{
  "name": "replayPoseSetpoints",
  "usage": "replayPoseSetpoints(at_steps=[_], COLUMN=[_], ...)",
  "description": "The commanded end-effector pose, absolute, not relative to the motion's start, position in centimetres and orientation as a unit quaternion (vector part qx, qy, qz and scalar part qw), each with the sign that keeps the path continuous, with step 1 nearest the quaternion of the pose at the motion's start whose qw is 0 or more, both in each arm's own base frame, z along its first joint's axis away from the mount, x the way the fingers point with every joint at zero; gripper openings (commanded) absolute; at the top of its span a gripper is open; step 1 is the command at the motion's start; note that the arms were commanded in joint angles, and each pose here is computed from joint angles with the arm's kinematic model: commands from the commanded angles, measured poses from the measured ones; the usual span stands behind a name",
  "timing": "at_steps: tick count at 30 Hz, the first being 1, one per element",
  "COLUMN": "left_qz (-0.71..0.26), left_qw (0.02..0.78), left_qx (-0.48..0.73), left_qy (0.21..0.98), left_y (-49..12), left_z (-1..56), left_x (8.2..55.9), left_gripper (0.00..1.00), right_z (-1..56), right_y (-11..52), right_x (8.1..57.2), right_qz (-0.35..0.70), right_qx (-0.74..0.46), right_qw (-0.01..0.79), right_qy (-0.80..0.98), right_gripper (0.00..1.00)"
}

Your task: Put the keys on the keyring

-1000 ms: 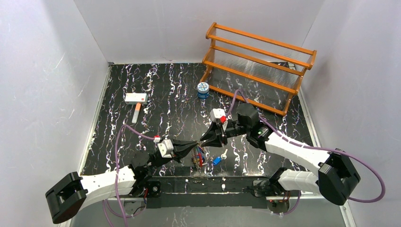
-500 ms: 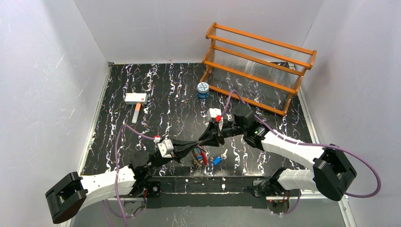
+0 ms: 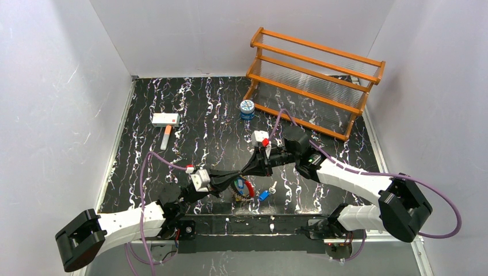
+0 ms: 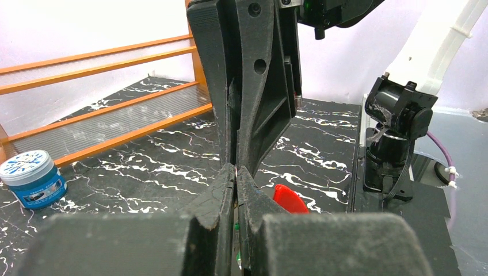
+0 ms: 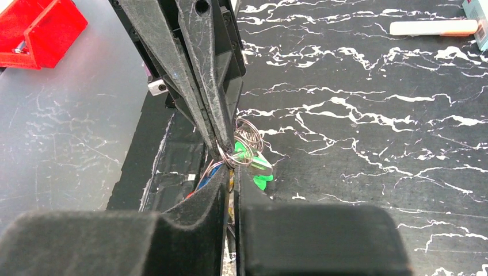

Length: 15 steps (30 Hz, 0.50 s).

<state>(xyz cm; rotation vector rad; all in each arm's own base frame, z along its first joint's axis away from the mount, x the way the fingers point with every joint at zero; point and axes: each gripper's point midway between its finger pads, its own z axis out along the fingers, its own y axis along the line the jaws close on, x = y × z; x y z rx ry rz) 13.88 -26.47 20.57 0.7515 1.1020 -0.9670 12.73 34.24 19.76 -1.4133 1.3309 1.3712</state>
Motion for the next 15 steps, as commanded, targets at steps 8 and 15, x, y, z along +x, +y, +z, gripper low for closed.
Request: replayPoseSetpoints(at_steps=[8,15], left_qz=[-0.427,-0.427], left_qw=[0.676,0.676], left_qx=[0.336,0.336], left_qy=[0.499,0.498], left_y=[-25.56,-25.62], left_z=[18.34,18.46], left_x=[13.37,13.39], left_gripper=[0.0,0.0], right_z=[22.94,22.68], right_y=[34.2,34.44], right_x=[11.1,11.19], right_qz=[0.558,0.56], right_qx=[-0.574,-0.574], right_qw=[0.402,0.395], right_qy=[0.445,0.448], right_gripper=[0.24,0.13])
